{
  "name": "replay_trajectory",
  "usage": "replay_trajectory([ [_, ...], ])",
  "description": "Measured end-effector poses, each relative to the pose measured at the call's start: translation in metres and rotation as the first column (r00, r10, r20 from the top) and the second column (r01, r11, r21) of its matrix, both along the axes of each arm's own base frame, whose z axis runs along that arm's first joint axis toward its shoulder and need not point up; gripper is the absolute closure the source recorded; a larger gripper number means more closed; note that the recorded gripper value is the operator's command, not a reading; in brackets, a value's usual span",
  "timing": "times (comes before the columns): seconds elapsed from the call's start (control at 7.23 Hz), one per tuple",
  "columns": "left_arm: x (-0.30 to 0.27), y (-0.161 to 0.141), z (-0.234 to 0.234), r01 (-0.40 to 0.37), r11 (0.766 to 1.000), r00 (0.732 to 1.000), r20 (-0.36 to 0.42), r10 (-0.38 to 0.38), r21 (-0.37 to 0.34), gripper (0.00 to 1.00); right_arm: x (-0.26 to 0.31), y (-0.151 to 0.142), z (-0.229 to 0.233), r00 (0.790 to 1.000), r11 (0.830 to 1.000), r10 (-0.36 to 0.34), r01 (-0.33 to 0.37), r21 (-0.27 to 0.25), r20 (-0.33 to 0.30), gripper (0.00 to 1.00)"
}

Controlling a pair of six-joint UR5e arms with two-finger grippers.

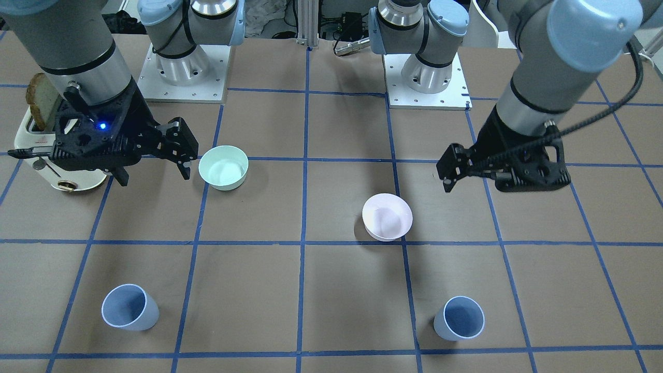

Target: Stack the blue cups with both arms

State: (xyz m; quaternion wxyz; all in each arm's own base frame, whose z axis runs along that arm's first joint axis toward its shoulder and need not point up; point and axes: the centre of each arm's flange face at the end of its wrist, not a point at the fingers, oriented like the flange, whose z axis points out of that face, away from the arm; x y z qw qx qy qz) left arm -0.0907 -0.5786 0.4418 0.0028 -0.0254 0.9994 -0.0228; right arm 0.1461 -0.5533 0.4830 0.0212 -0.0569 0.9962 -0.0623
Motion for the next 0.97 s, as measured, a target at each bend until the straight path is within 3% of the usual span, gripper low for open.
replay_trajectory([
  [0.41,0.006,-0.103,-0.102,0.071,0.993,0.997,0.009,-0.070,-0.098,0.01,-0.003,-0.001,-0.001,1.000,1.000,-0.005,0.005,0.002,0.000,0.00],
  [0.55,0.003,-0.117,-0.134,0.086,0.993,0.996,0.008,-0.086,-0.083,0.16,-0.006,-0.001,-0.001,1.000,1.000,-0.011,0.011,0.003,0.002,0.00],
  [0.69,-0.005,-0.122,-0.154,0.101,0.993,0.995,0.007,-0.100,-0.068,0.22,-0.009,-0.002,-0.001,1.000,1.000,-0.015,0.015,0.004,0.003,0.00],
  [0.83,-0.013,-0.125,-0.166,0.114,0.991,0.993,0.011,-0.114,-0.066,0.53,-0.011,-0.002,-0.001,1.000,1.000,-0.018,0.018,0.005,0.004,0.00],
  [0.97,-0.017,-0.128,-0.172,0.122,0.990,0.993,0.016,-0.121,-0.073,0.77,-0.011,-0.002,-0.001,1.000,1.000,-0.019,0.019,0.004,0.005,0.00],
])
